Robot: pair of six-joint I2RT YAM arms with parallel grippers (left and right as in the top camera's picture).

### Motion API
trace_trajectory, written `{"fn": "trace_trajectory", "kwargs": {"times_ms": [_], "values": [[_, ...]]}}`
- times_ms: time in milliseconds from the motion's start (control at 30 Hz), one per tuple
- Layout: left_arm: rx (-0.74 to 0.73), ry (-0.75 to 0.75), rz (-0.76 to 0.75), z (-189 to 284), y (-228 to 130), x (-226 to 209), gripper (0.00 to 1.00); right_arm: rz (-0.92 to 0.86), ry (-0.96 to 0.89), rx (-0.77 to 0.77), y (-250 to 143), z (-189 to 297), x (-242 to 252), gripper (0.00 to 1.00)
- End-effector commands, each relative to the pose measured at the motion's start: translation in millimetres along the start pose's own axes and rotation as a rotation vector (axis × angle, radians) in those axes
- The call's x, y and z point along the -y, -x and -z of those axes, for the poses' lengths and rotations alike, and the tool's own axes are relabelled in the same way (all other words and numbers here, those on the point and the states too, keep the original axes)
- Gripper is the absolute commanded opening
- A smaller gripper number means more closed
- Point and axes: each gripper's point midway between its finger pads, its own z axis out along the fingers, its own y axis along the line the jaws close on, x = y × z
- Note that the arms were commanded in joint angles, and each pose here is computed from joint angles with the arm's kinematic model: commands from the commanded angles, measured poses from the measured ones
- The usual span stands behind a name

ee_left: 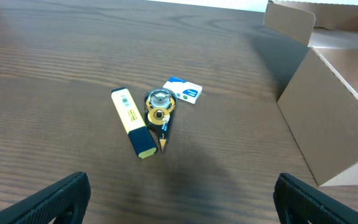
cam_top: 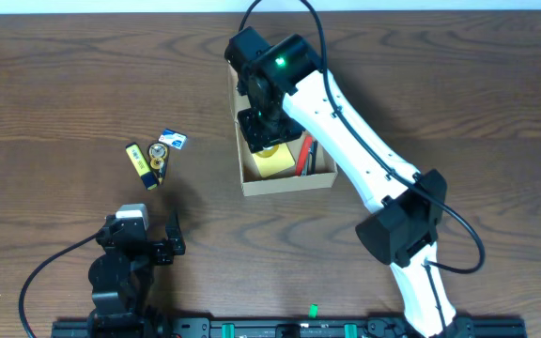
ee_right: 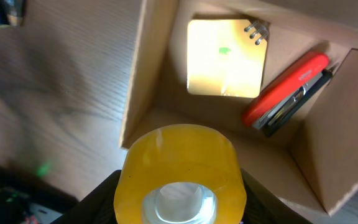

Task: Pack container
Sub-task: 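Lower the yellow tape roll into the box and open the right gripper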

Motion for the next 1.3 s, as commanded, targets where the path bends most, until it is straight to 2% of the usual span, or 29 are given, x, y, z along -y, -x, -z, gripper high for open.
{"fn": "trace_trajectory", "kwargs": {"times_ms": [0, 300, 467, 667, 900, 1267], "values": [[-0.012, 0.002, 0.009, -3, -7, -1, 0.95, 0.023, -0.016, -0.032, -6, -13, 7, 0.26], [-0.012, 0.002, 0.009, -3, -7, -1, 0.95, 0.036, 0.048, 0.057, 21, -47, -3, 0.24], [-0.011, 0.002, 0.009, -3, -7, -1, 0.95, 0.021, 0.040, 0.040, 17, -67, 1, 0.23], [-0.012, 0.002, 0.009, -3, -7, -1, 0.95, -0.143, -0.009, 0.045, 18, -77, 14, 0.17], [-0.012, 0.002, 0.009, -3, -7, -1, 0.95, -0.264, -0.022, 0.134, 37, -75, 16, 0.18], [-0.011, 0.002, 0.009, -3, -7, -1, 0.95, -0.355, 0.002, 0.139, 43, -85, 12, 0.22]]}}
